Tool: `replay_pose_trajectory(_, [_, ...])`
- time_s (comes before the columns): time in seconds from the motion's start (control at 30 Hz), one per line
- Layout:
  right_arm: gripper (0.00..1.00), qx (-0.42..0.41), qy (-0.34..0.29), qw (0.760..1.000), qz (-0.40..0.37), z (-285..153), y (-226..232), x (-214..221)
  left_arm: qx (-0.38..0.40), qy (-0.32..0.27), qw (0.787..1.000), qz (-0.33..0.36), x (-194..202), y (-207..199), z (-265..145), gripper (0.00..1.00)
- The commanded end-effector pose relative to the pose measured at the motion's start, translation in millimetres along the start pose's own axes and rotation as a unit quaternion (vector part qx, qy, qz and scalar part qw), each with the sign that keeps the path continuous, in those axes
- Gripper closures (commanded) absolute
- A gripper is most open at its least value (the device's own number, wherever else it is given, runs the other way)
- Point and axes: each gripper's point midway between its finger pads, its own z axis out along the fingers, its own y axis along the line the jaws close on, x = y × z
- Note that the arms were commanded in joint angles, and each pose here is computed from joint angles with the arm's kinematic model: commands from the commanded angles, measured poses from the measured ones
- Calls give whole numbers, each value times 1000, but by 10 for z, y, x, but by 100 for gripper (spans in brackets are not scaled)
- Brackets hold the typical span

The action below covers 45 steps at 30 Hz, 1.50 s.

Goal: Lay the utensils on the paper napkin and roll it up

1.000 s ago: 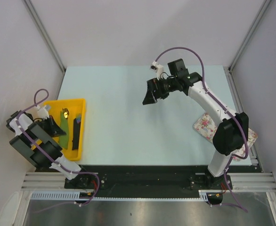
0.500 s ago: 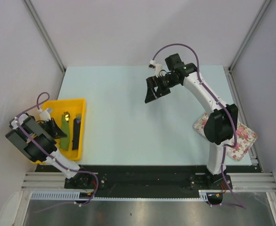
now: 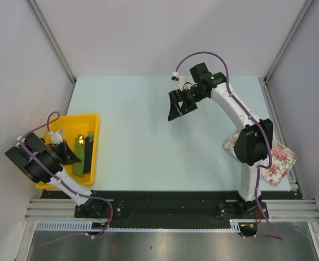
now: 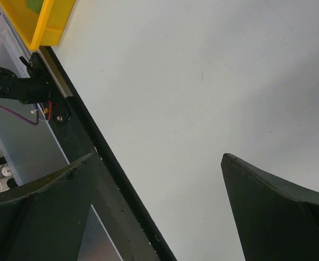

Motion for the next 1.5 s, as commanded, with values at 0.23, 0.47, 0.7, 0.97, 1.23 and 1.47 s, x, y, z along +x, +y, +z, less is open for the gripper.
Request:
replay_pose_trajectory(0.23, [0,-3,-7,1000,-14,-98,50,-53,-43,-16,999,14,-35,100,16,69])
replay_pose_trajectory(0.47, [0,-6,-8,1000,-16,-99,61,-58,-108,-36,992,50,-102,153,-100,58])
replay_pose_trajectory(0.7, [0,-11,-11,1000,-18,-108,84,-67,-165,-57,982,76,-191,180,-244,48])
replay_pose_trajectory(0.97, [0,-13,-24,999,-24,-142,119,-127,-217,-107,959,145,-428,-142,-570,26])
replay_pose_trajectory(1.23, [0,15,-64,997,-46,-297,102,-270,-206,-136,937,248,-777,-1015,-773,1])
replay_pose_trajectory(1.47, [0,102,-130,985,-55,-802,-196,-473,-164,-196,909,330,-1292,-2245,-863,0])
